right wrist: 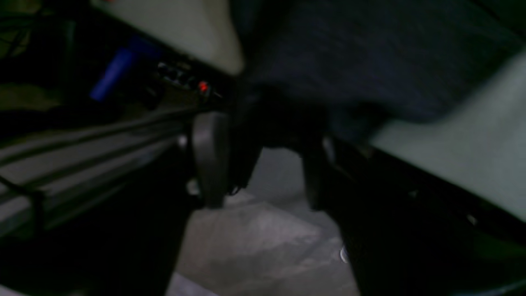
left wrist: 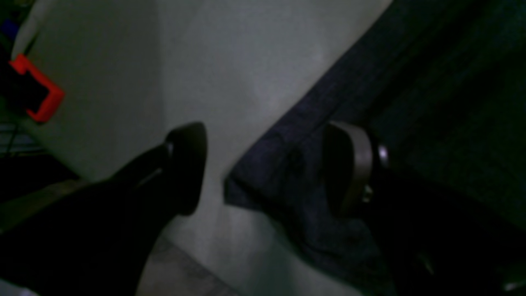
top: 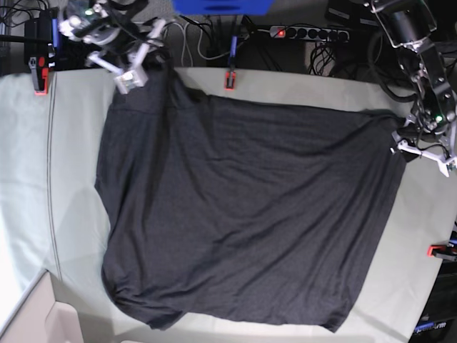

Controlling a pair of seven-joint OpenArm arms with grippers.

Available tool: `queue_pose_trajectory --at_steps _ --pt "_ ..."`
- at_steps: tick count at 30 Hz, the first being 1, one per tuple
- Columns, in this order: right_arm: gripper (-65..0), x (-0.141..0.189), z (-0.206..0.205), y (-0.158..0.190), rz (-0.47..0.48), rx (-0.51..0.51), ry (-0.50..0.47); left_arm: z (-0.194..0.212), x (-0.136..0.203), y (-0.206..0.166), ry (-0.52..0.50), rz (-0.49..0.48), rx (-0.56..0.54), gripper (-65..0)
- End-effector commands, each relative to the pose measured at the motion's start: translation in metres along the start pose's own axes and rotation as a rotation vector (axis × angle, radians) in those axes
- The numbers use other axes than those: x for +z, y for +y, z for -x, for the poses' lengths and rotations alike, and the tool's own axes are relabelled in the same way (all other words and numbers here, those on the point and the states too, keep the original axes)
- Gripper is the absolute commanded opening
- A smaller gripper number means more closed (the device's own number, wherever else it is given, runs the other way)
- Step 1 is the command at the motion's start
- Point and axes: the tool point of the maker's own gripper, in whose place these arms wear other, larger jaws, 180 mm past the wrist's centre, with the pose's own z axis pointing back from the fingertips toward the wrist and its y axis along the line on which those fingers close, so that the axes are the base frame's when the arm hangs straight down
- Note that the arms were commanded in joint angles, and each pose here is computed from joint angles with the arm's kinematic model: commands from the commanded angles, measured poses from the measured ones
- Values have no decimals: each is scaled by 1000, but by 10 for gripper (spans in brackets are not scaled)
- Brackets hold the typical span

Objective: Layout the t-shirt on the table in an organized manner, then fold the t-shirt properly
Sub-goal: 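Regrasp the shirt corner with the right gripper and pull it outward, then hold both corners and tug the shirt taut across the table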

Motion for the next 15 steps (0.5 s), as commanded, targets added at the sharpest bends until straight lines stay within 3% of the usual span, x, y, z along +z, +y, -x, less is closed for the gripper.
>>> queue_pose_trajectory --at_steps 1,9,15 --pt "-335 9 -11 -10 34 -16 -48 -9 2 8 -31 -19 -7 -220" --pt "-331 35 -21 -73 222 -85 -103 23 -6 13 51 -28 -5 -220" --pt "-281 21 -10 -77 206 -134 -77 46 -6 16 99 -32 -14 -220"
